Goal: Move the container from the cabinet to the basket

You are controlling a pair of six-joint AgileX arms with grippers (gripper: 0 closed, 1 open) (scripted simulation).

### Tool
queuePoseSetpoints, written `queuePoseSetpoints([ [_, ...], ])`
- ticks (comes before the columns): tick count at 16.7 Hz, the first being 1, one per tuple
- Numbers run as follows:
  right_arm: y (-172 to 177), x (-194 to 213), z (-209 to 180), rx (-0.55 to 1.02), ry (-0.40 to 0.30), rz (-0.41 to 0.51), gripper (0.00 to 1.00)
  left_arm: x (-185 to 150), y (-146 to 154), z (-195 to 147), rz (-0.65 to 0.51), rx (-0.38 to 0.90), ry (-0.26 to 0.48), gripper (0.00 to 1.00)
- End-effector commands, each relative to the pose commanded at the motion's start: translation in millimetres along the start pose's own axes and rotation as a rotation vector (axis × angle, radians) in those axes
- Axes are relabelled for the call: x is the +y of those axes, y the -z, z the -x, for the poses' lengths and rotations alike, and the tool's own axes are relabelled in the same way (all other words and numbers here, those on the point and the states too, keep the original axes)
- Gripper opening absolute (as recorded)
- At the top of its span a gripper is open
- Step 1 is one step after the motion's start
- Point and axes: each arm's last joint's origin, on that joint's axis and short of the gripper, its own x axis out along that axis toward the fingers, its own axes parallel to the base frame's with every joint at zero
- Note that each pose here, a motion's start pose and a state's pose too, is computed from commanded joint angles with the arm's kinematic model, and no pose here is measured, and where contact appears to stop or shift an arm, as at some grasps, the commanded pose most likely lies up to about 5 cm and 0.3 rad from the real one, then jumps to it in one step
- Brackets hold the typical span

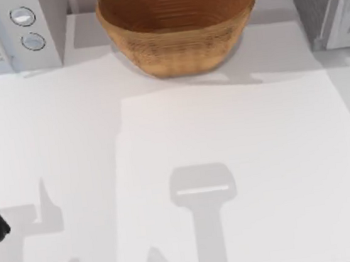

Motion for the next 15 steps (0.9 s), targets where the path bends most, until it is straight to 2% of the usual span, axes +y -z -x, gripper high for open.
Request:
queuePoseSetpoints([
  [11,0.0,0.0,0.0,0.0,0.0,0.0,0.02,0.0,0.0,0.0,0.0,0.0,0.0,1.0],
  [15,0.0,0.0,0.0,0.0,0.0,0.0,0.0,0.0,0.0,0.0,0.0,0.0,0.0,1.0],
])
